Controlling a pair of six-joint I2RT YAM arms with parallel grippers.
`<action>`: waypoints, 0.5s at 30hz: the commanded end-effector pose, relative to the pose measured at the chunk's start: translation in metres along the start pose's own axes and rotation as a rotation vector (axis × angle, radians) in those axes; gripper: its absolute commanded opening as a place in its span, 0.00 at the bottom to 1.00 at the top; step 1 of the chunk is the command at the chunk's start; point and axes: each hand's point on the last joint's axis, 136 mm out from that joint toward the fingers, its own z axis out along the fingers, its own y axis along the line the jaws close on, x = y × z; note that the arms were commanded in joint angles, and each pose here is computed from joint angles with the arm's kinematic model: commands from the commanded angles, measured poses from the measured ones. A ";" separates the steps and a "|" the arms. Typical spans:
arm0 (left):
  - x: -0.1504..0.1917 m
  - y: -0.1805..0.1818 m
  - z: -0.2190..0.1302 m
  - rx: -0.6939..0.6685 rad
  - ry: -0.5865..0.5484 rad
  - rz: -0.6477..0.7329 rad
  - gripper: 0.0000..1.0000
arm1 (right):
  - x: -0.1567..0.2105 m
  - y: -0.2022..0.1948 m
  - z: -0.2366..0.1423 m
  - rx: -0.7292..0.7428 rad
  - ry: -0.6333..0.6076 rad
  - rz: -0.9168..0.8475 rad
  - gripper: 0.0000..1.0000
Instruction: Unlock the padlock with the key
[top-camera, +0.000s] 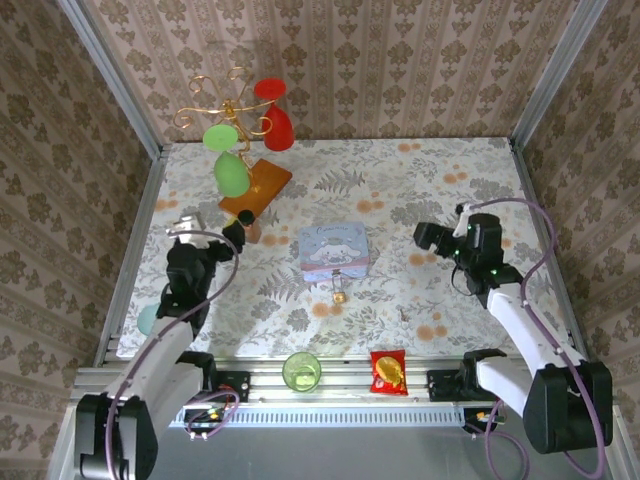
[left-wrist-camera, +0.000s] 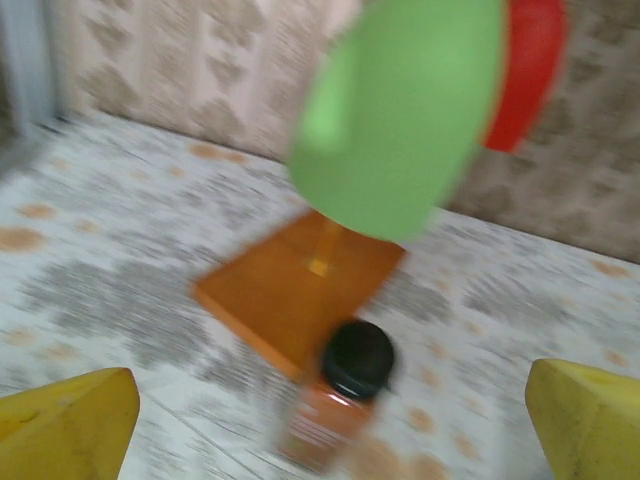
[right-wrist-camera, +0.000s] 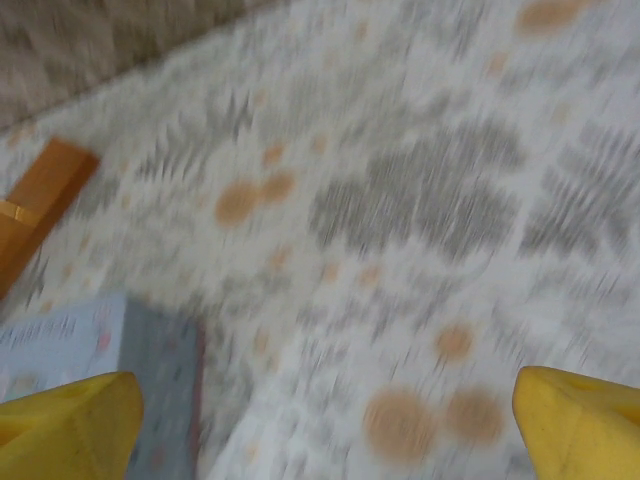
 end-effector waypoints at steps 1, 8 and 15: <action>0.043 -0.036 -0.018 0.122 0.202 -0.106 1.00 | 0.066 0.010 -0.017 0.013 0.232 0.077 0.94; 0.067 -0.107 -0.047 0.322 0.299 -0.125 1.00 | 0.124 0.004 -0.042 0.141 0.385 0.045 0.86; 0.070 -0.150 -0.064 0.441 0.321 -0.132 1.00 | 0.170 -0.006 -0.048 0.225 0.487 -0.011 0.70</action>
